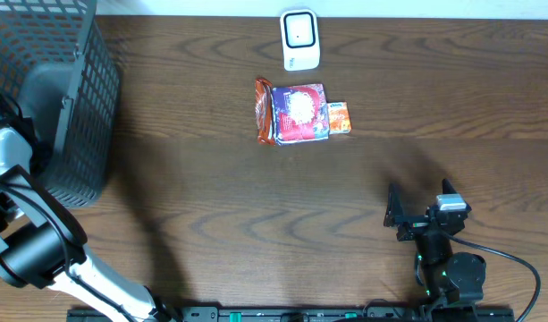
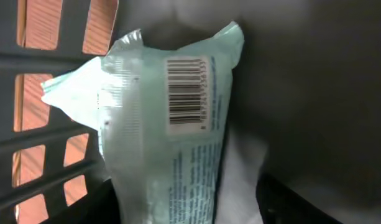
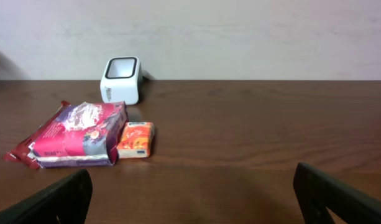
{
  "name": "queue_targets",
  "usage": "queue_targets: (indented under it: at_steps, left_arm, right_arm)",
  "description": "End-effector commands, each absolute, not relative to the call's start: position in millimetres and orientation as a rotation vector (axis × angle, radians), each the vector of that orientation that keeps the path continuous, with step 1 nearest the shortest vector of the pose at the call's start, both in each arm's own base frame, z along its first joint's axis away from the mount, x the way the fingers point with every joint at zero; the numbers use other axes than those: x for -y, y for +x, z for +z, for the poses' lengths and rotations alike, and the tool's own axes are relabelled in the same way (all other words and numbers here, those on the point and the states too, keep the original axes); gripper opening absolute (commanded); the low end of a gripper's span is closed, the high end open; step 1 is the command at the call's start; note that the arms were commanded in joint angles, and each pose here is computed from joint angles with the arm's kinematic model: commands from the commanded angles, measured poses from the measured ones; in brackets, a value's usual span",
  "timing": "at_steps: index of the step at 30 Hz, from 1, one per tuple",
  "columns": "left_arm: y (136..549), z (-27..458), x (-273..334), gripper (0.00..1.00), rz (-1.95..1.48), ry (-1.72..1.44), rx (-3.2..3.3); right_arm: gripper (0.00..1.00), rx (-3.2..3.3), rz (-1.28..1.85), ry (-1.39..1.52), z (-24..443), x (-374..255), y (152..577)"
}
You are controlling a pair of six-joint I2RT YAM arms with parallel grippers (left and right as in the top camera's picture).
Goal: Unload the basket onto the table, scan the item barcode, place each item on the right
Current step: 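Grasp the mint-green barcoded packet in the basket with the left gripper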
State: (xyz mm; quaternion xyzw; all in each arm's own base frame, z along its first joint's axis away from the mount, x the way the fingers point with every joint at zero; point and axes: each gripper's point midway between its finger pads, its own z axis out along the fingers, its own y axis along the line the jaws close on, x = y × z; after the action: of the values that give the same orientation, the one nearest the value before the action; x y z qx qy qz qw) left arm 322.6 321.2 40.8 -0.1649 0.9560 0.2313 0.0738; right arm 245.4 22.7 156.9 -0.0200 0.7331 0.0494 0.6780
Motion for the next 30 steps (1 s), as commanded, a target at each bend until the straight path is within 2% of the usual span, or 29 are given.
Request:
queue_targets:
  at_steps: [1, 2, 4, 5, 12, 16, 21, 26, 30]
  left_arm:
    - [317, 33, -321, 0.57, 0.698, -0.490, -2.897]
    - [317, 33, -321, 0.49, 0.698, -0.490, -2.898]
    - [317, 33, -321, 0.14, 0.698, -0.490, -2.898]
    - [317, 33, -321, 0.08, 0.698, -0.490, -2.895]
    - [339, 69, -309, 0.07, 0.714, -0.532, -2.772]
    - [373, 128, -288, 0.07, 0.697, -0.540, -2.562]
    - [411, 220, -236, 0.07, 0.658, -0.383, -2.307]
    - [428, 314, -178, 0.07, 0.543, -0.367, -2.005]
    - [426, 358, -146, 0.07, 0.457, -0.364, -1.867]
  right_arm:
    - [0.99, -1.648, 0.097, -0.043, 156, -21, 245]
    - [0.99, -1.648, 0.097, -0.043, 156, -21, 245]
    - [0.99, -1.648, 0.097, -0.043, 156, -21, 245]
    - [0.99, -1.649, 0.097, -0.043, 156, -21, 245]
    - [0.99, -1.649, 0.097, -0.043, 156, -21, 245]
    - [0.99, -1.649, 0.097, -0.043, 156, -21, 245]
    - [0.99, -1.649, 0.097, -0.043, 156, -21, 245]
    - [0.99, -1.649, 0.097, -0.043, 156, -21, 245]
    - [0.99, -1.649, 0.097, -0.043, 156, -21, 245]
